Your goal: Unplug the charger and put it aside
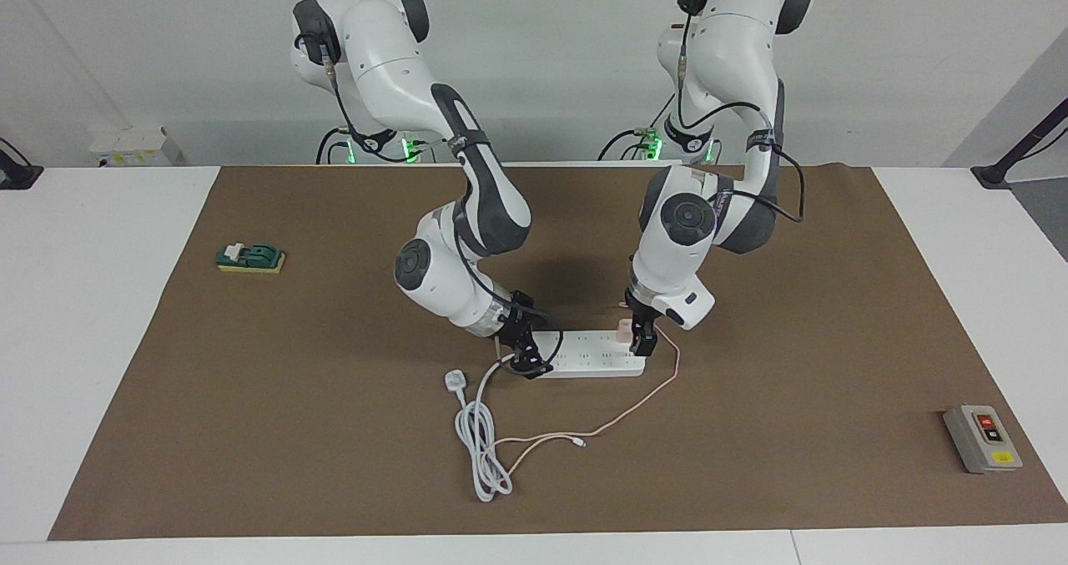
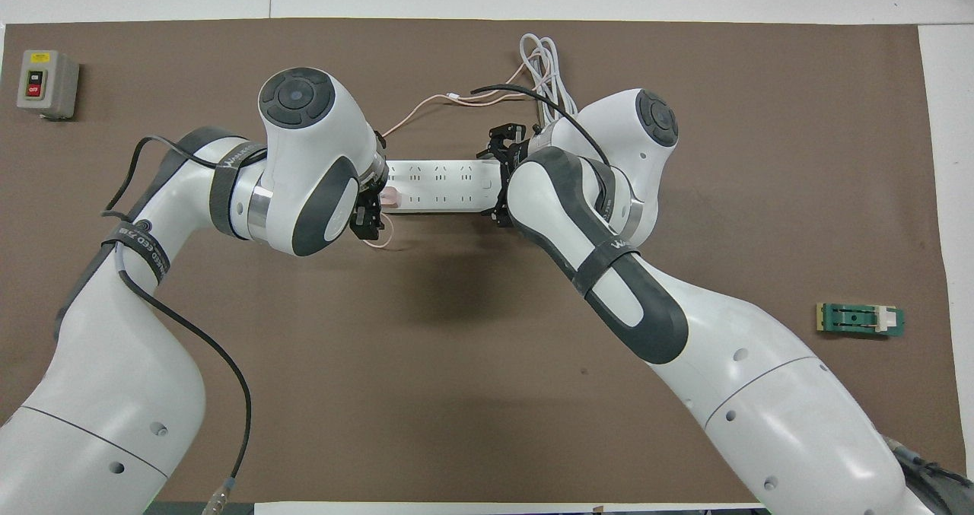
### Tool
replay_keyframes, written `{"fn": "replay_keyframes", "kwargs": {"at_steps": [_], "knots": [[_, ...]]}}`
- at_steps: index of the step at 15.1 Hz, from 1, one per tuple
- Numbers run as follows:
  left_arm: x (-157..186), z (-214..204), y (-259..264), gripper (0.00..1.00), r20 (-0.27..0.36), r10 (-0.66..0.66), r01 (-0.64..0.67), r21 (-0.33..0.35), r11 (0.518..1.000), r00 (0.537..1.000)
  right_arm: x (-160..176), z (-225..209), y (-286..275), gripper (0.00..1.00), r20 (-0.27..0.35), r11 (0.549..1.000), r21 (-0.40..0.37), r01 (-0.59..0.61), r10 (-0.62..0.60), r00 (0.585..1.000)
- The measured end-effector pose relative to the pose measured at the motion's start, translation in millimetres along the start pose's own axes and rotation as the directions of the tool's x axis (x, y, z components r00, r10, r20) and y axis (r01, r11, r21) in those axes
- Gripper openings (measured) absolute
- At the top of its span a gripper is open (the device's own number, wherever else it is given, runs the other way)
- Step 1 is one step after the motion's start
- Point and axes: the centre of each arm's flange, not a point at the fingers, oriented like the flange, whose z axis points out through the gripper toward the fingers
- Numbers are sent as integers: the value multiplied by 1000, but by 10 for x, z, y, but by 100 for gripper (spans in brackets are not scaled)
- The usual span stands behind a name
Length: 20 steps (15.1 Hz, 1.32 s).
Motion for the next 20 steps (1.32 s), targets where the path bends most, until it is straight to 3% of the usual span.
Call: {"fn": "replay_keyframes", "kwargs": {"at_steps": [20], "knots": [[-24, 19, -8, 100, 1, 2, -2, -7, 1000, 1000, 109, 136, -17, 100, -14, 998, 5, 66, -66, 998]]}}
